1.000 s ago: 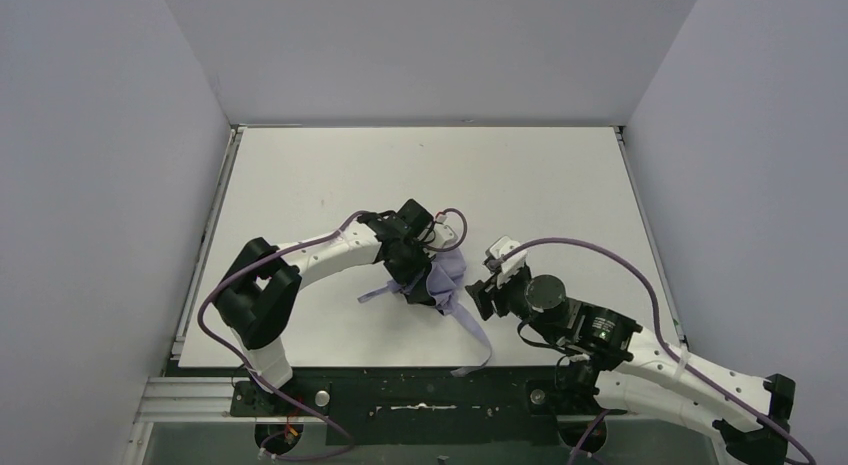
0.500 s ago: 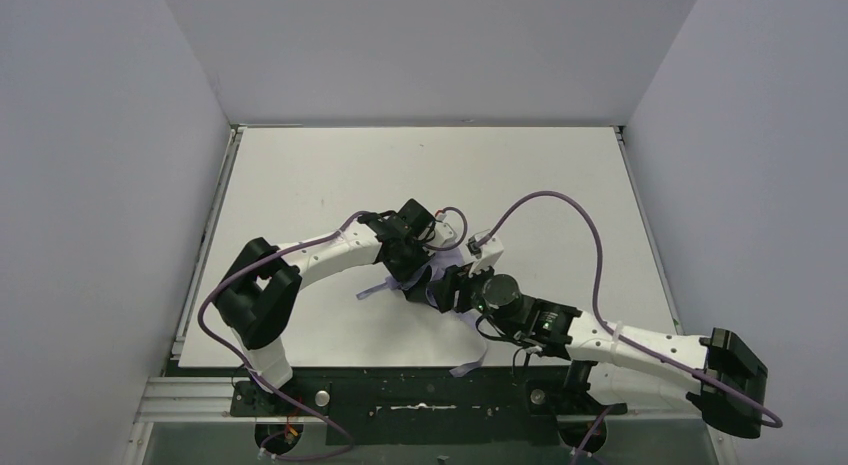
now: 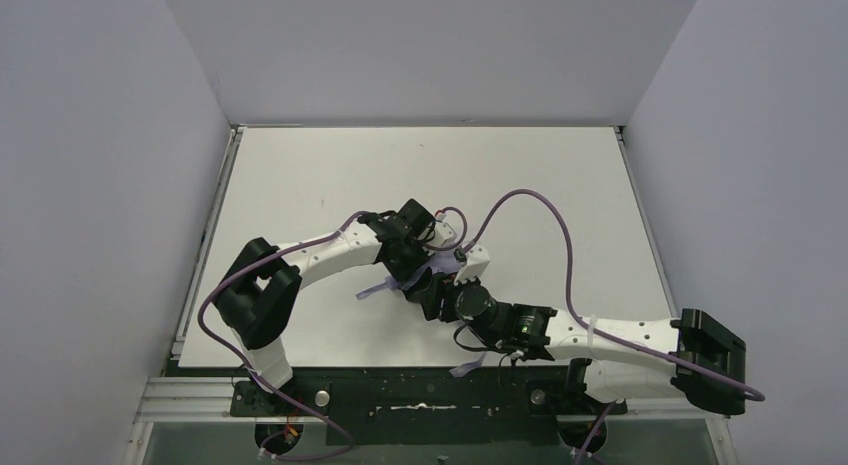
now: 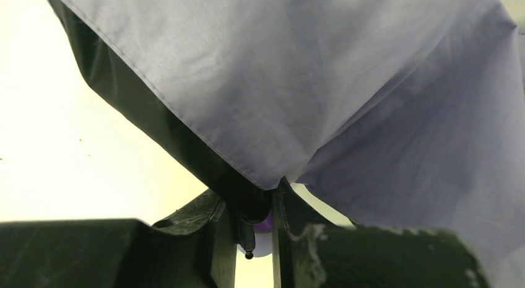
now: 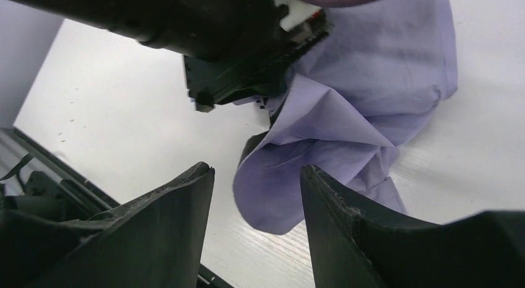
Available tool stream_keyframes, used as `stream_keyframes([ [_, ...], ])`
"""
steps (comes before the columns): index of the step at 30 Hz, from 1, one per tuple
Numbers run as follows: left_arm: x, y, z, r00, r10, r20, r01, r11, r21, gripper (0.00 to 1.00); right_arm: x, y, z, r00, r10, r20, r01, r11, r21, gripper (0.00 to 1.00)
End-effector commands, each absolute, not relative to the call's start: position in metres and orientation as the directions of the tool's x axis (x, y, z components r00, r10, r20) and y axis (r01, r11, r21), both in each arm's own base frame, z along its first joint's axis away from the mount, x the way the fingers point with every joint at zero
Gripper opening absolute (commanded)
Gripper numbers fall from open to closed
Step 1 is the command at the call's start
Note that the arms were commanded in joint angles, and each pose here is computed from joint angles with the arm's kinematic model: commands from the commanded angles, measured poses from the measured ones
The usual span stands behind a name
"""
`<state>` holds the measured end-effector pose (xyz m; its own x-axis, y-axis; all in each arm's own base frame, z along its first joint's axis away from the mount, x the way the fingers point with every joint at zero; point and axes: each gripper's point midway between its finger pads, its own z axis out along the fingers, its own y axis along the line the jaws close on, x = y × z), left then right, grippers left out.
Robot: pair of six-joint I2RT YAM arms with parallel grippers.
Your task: Put away the umbrella
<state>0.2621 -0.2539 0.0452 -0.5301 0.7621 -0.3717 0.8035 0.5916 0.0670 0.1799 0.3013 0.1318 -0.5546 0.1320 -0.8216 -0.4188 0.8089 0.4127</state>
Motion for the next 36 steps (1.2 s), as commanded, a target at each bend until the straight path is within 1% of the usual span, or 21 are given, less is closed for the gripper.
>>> stream_keyframes([
  [1, 0.269, -0.252, 0.051, -0.534, 0.754, -0.382, 0.787, 0.608, 0.099, 0.00, 0.200, 0.301, 0.145, -0.506, 0.239, -0.828, -0.309, 0.847, 0.433, 0.53],
  [7, 0.268, -0.251, 0.050, -0.534, 0.754, -0.382, 0.787, 0.609, 0.100, 0.00, 0.213, 0.300, 0.140, -0.473, 0.211, -0.856, -0.261, 0.894, 0.364, 0.50],
  [9, 0.269, -0.251, 0.051, -0.535, 0.753, -0.383, 0.786, 0.609, 0.101, 0.00, 0.215, 0.302, 0.137, -0.475, 0.203, -0.856, -0.255, 0.900, 0.355, 0.48],
  [12, 0.269, -0.251, 0.050, -0.534, 0.754, -0.382, 0.786, 0.609, 0.103, 0.00, 0.215, 0.305, 0.133, -0.484, 0.190, -0.854, -0.255, 0.903, 0.346, 0.37],
  [15, 0.270, -0.251, 0.050, -0.534, 0.755, -0.380, 0.785, 0.610, 0.109, 0.00, 0.211, 0.306, 0.128, -0.509, 0.194, -0.838, -0.254, 0.897, 0.362, 0.29],
  [19, 0.269, -0.250, 0.049, -0.535, 0.757, -0.375, 0.786, 0.609, 0.108, 0.00, 0.204, 0.303, 0.121, -0.533, 0.179, -0.827, -0.263, 0.894, 0.363, 0.10],
  [21, 0.270, -0.250, 0.048, -0.535, 0.758, -0.373, 0.786, 0.608, 0.110, 0.00, 0.201, 0.293, 0.114, -0.539, 0.148, -0.829, -0.253, 0.911, 0.327, 0.00],
  [27, 0.269, -0.247, 0.047, -0.534, 0.763, -0.364, 0.786, 0.607, 0.119, 0.00, 0.196, 0.242, 0.096, -0.541, 0.017, -0.841, -0.191, 0.971, 0.142, 0.00],
  [29, 0.269, -0.246, 0.047, -0.530, 0.767, -0.362, 0.789, 0.602, 0.121, 0.00, 0.197, 0.223, 0.093, -0.535, -0.046, -0.844, -0.166, 0.985, 0.052, 0.00],
  [32, 0.268, -0.244, 0.044, -0.530, 0.772, -0.352, 0.790, 0.600, 0.126, 0.00, 0.199, 0.198, 0.095, -0.515, -0.130, -0.847, -0.123, 0.989, -0.077, 0.00],
  [36, 0.268, -0.241, 0.040, -0.529, 0.779, -0.337, 0.792, 0.596, 0.135, 0.00, 0.205, 0.176, 0.103, -0.491, -0.214, -0.844, -0.067, 0.976, -0.209, 0.00],
])
